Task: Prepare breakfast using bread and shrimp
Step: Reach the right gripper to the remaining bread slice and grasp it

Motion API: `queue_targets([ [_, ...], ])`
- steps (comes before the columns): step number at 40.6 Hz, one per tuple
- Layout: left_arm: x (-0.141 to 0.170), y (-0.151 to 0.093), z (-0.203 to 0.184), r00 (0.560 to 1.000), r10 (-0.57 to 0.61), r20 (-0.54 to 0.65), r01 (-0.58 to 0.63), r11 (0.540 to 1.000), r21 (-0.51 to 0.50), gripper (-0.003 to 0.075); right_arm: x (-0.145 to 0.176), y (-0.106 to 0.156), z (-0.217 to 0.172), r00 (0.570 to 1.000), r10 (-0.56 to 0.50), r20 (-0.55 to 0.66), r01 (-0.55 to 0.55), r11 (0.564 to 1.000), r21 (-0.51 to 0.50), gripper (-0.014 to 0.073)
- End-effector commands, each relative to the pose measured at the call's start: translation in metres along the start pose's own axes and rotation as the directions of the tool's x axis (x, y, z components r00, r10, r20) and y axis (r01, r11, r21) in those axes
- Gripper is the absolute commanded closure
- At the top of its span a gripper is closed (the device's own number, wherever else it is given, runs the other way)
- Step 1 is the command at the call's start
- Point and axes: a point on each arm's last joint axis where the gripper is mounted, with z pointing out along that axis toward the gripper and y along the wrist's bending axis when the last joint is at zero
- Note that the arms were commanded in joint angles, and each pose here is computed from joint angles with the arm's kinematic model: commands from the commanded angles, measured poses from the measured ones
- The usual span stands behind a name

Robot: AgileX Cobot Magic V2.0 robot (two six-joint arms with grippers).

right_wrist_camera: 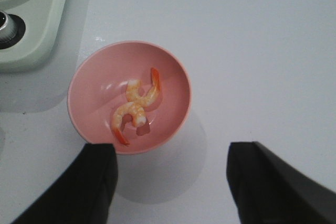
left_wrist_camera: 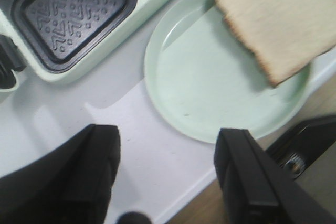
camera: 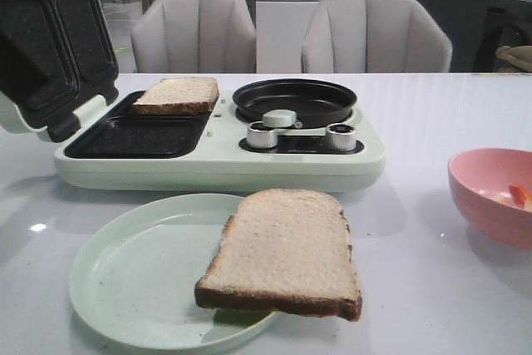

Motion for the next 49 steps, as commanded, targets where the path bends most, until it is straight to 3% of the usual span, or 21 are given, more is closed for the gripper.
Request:
queue_targets([
  [1,0.007,0.0,-0.041,0.977,-0.047,0.207,0.039,0.998,0.041,0.0277,-0.015,0.0,-0.006,0.994,-0.012,0.105,0.012,1.0,0.003,0.0046],
  [15,0.072,0.001,-0.109,0.864,-0.116,0.489,0.083,0.993,0.087,0.0277,-0.015,0.0,-0.006,0.995,-0.01,0.1,0.009,1.0,0.001,0.0046],
  [19,0.087,0.001,-0.116,0.839,-0.125,0.529,0.087,0.992,0.096,0.0277,-0.013,0.005,-0.006,0.995,0.063,0.078,-0.059,0.997,-0.054,0.0046],
  [23,0.093,-0.001,-0.114,0.838,-0.135,0.529,0.09,0.99,0.109,0.0277,-0.009,0.012,-0.005,0.99,0.138,0.008,-0.136,0.982,-0.135,0.0046],
  [29,0.094,-0.002,-0.109,0.838,-0.143,0.526,0.092,0.988,0.121,0.0277,-0.002,0.033,0.009,0.986,0.091,-0.142,-0.13,0.947,-0.295,0.0046],
  [37,0.094,-0.002,-0.109,0.838,-0.144,0.526,0.093,0.988,0.123,0.0277,0.001,0.075,0.039,0.959,0.046,-0.278,-0.182,0.856,-0.483,0.0046],
  [49,0.094,-0.002,-0.109,0.838,-0.144,0.526,0.093,0.988,0.123,0.0277,0.02,0.123,0.107,0.891,0.018,-0.453,-0.25,0.854,-0.457,0.0046],
])
